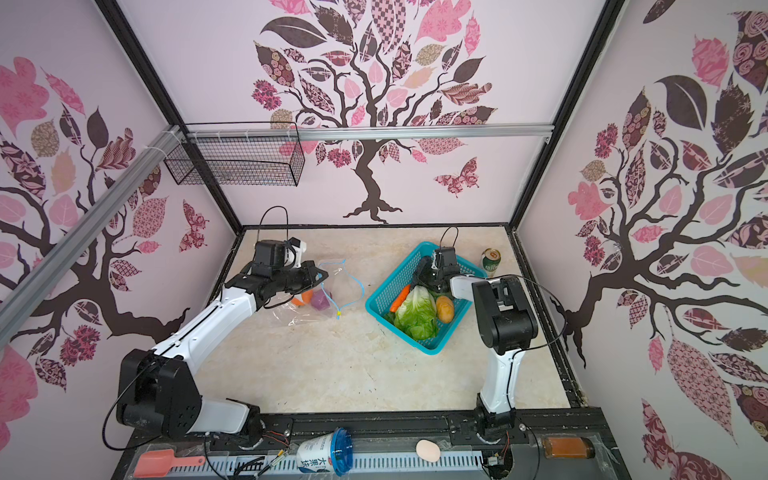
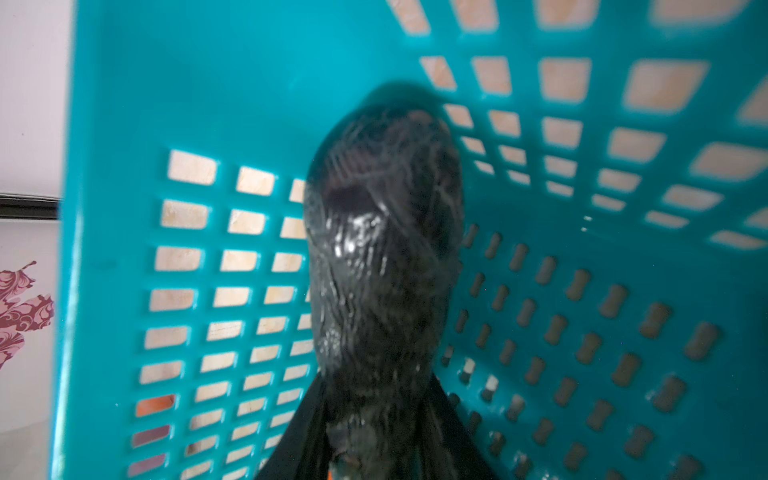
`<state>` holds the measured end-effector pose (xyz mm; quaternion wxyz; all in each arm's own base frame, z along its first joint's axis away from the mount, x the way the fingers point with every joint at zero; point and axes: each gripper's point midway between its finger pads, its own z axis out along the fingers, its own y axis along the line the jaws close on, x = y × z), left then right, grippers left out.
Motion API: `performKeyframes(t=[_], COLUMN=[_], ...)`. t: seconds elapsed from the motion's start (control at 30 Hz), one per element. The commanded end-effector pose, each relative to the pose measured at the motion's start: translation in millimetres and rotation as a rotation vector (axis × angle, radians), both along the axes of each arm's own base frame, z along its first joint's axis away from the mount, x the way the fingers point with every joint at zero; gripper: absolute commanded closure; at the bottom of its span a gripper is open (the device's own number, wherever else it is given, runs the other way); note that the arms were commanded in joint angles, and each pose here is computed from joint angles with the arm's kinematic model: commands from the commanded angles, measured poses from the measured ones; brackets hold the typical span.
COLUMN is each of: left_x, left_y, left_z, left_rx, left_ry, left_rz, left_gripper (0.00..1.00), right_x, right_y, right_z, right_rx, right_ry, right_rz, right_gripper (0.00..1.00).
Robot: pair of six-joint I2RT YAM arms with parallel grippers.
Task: Place the food in the zip-top bag and seal the zipper
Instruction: 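Lower the right gripper and close it on the dark eggplant, then lift the dark eggplant with the right gripper over the bag mouth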
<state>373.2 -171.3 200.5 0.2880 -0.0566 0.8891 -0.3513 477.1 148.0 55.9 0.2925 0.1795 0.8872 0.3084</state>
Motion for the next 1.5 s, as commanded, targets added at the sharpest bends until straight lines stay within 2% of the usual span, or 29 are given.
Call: performKeyframes(t=[0.0, 0.5, 0.73, 0.97, 1.2, 1.37, 1.47], left_x=[3.5, 2.6, 1.9, 1.3, 0.5, 0.2, -0.7], left_y=[0.1, -0.7, -0.6, -2.2, -4.2, -4.6, -5.8], left_z=[20.8, 23.1, 25.3, 25.7, 26.5, 27.8, 28.5], left_rx=[-0.021, -0.026, -0.029, -0.04, -0.052, -0.055, -0.059], left_ry=[-0.063, -0.068, -0.072, -0.069, -0.066, -0.069, -0.068], left_rz=[0.0, -0.003, -0.002, -0.006, -0.013, -0.015, -0.02], left_gripper=[1.0, 1.0, 1.0, 1.0, 1.0, 1.0, 1.0], right_x=[4.0, 0.3, -22.6, -65.4, -103.0, -130.8, -138.2], right_y=[1.4, -0.6, 18.2, 73.5, 145.1, 194.6, 211.7], right_z=[45.4, 130.5, 169.3, 198.8, 226.8, 227.0, 219.0], right_rx=[0.003, -0.051, -0.023, -0.042, 0.049, 0.033, -0.014], right_ry=[-0.115, -0.306, -0.385, -0.453, -0.53, -0.567, -0.595], right_rz=[0.03, 0.082, 0.179, 0.33, 0.493, 0.639, 0.677], right_gripper=[0.7, 0.7, 0.71, 0.7, 0.7, 0.7, 0.7])
